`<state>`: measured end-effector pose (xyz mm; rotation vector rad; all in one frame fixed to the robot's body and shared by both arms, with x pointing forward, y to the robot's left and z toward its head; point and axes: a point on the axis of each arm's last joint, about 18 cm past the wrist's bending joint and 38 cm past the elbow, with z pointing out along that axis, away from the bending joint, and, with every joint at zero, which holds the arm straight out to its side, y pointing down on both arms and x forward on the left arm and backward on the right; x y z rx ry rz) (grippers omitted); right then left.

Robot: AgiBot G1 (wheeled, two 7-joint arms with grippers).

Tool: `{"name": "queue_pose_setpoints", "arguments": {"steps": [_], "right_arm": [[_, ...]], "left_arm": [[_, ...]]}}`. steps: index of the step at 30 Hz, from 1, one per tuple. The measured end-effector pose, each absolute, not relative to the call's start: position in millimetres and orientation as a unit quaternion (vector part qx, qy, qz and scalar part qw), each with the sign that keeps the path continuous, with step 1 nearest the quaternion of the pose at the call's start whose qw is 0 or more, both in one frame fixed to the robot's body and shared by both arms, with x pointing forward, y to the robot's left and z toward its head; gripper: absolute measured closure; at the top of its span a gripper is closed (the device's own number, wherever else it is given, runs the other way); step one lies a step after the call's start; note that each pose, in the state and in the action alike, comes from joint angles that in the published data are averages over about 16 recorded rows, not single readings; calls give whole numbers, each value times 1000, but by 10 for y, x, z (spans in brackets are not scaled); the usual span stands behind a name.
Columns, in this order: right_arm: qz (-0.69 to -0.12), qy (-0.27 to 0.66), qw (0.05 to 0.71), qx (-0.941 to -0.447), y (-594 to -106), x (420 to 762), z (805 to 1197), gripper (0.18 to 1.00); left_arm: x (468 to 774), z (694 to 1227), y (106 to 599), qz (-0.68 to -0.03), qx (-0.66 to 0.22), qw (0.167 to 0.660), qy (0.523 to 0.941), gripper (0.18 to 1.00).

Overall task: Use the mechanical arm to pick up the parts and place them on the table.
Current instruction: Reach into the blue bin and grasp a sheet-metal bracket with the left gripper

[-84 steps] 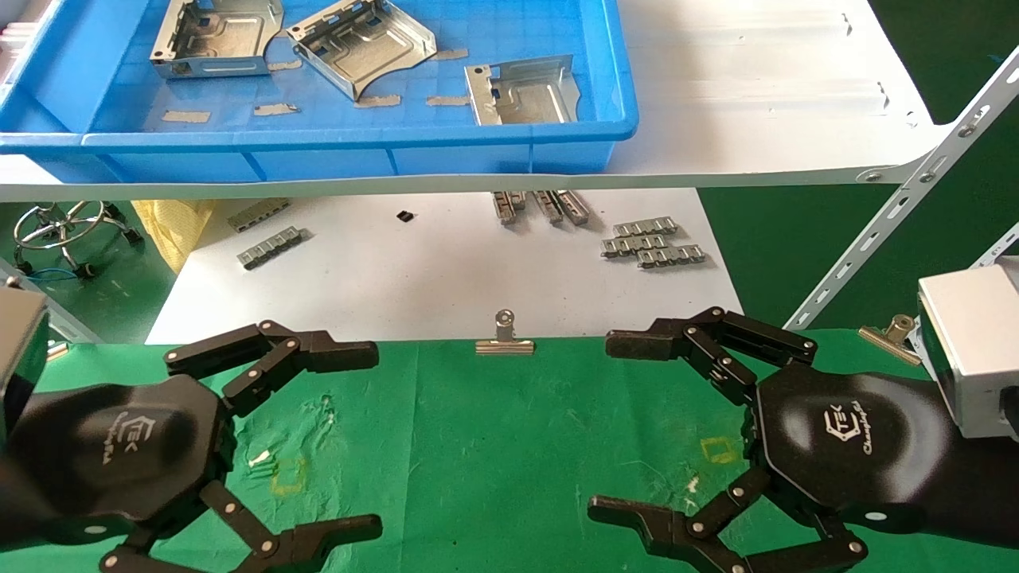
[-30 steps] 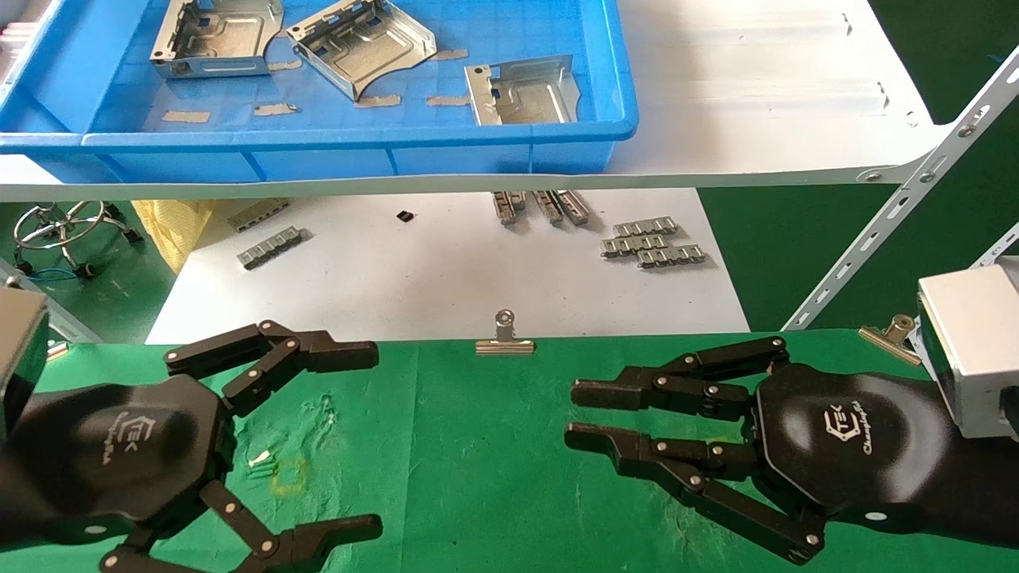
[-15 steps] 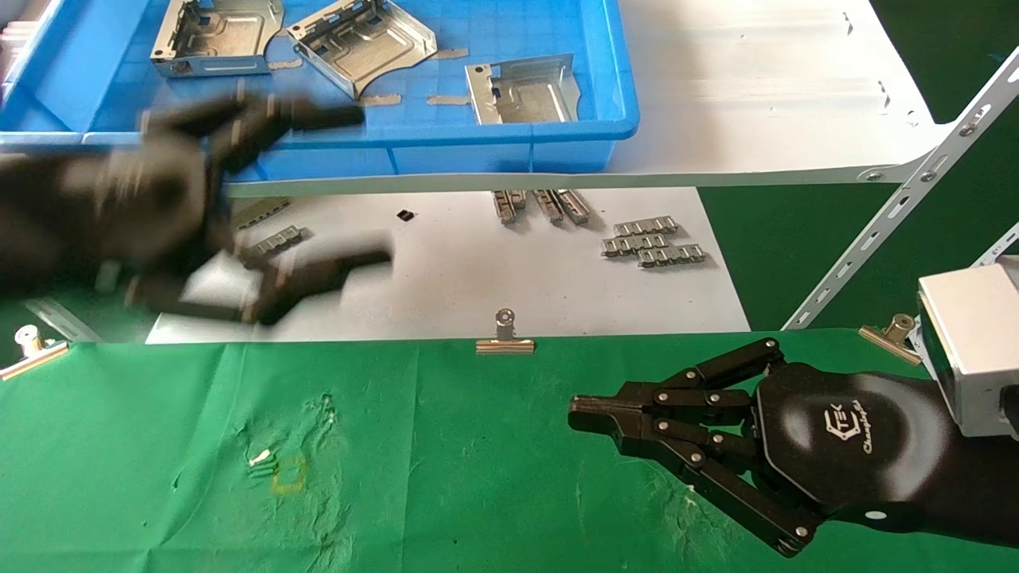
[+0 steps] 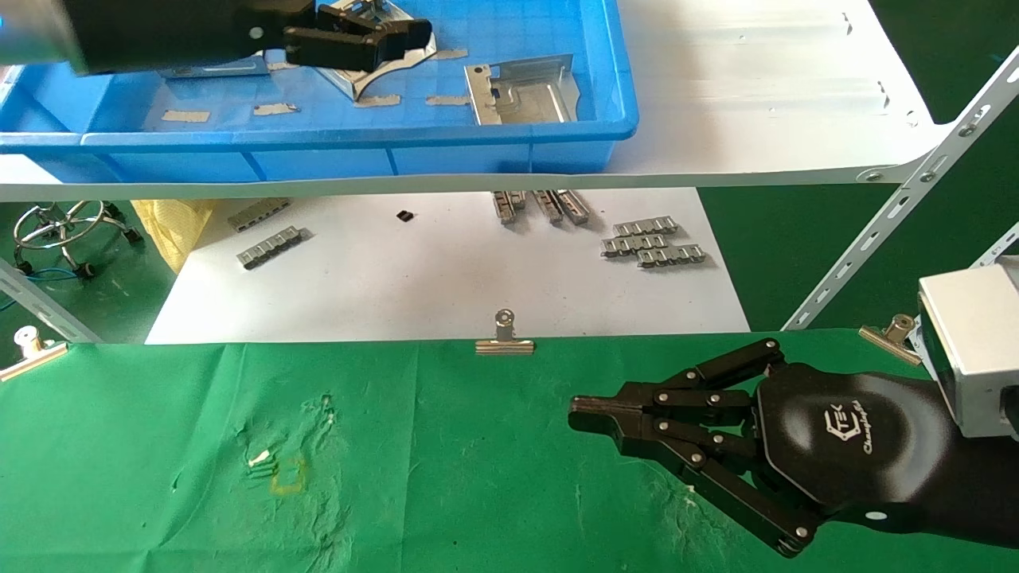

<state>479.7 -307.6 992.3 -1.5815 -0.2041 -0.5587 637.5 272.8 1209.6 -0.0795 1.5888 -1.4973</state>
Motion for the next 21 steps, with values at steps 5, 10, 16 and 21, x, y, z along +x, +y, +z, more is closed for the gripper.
{"name": "queue_pose_setpoints", "arguments": {"steps": [5, 10, 16, 21], "right_arm": [[-247, -90, 664, -700, -3076, 4797, 9923, 987], [-247, -90, 664, -700, -3076, 4797, 9923, 987], [-247, -90, 664, -700, -3076, 4797, 9923, 987], [-247, -90, 664, -700, -3076, 4797, 9923, 987]], "left_arm": [[6678, 12173, 2736, -590, -95, 491, 634, 184], [6884, 12164, 2759, -573, -141, 513, 624, 185], [6999, 12127, 2789, -559, -167, 525, 620, 195], [7022, 12111, 2812, -551, -173, 529, 622, 220]]}}
